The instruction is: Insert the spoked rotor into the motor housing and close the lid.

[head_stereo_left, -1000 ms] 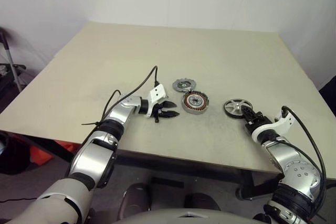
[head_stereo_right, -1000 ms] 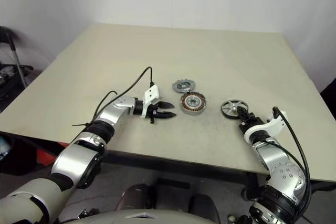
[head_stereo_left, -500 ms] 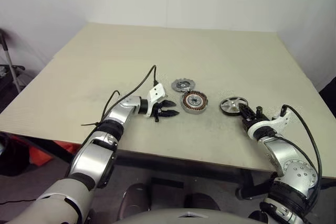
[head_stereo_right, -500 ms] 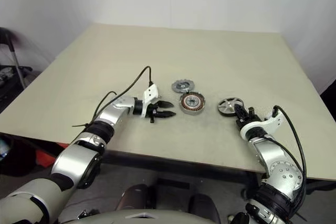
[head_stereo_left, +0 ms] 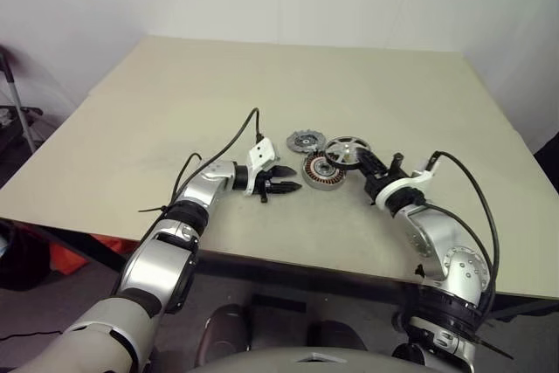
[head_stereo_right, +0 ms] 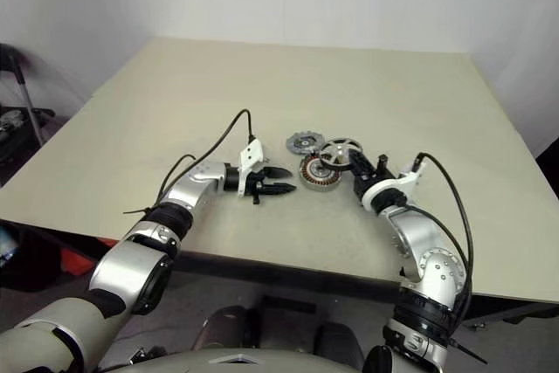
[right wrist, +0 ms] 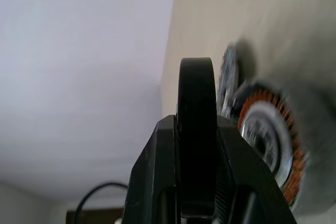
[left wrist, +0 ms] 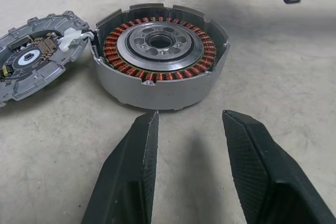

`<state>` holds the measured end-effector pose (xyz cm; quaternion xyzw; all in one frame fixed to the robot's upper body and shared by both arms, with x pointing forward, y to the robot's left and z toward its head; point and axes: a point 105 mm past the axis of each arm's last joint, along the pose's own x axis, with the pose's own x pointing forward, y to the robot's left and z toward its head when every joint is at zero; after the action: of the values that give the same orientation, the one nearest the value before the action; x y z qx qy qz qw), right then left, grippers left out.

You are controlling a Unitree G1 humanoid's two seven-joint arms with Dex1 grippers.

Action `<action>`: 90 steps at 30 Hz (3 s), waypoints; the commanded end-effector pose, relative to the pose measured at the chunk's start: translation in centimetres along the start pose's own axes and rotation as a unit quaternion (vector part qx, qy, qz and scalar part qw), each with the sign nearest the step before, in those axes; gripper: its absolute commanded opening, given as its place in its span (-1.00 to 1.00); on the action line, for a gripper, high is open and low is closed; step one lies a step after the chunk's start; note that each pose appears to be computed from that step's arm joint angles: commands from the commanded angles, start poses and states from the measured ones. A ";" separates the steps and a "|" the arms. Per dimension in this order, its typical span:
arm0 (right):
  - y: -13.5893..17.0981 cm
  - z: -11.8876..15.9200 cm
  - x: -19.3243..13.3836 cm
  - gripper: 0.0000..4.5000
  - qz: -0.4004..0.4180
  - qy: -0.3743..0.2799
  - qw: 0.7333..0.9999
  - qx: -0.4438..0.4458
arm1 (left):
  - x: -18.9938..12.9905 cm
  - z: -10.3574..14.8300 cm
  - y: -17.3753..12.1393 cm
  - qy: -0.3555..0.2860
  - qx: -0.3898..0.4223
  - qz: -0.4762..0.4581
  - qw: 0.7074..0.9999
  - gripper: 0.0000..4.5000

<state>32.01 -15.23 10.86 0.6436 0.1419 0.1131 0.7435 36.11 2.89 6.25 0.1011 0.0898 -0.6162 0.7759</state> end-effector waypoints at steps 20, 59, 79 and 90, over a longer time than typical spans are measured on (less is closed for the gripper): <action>0.0 -1.4 2.1 -0.84 0.023 0.010 1.000 0.005 | -0.2 0.1 0.3 0.005 0.028 0.006 1.000 -0.09; 2.6 0.5 -0.8 0.33 0.055 -0.016 0.981 -0.187 | -0.2 -0.1 0.4 0.010 0.030 0.011 0.999 -0.09; 2.0 -2.9 4.8 0.33 0.038 0.113 0.760 -0.639 | -0.5 0.2 0.9 0.006 0.035 0.025 0.999 -0.09; 0.0 -2.2 5.2 0.33 0.016 0.117 0.771 -0.626 | -0.7 -0.1 1.0 0.007 0.033 0.030 0.999 -0.09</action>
<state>35.72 -11.14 9.68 0.0139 0.1319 0.2656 0.9549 36.40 3.86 5.25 0.1271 0.0959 -0.5980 0.7855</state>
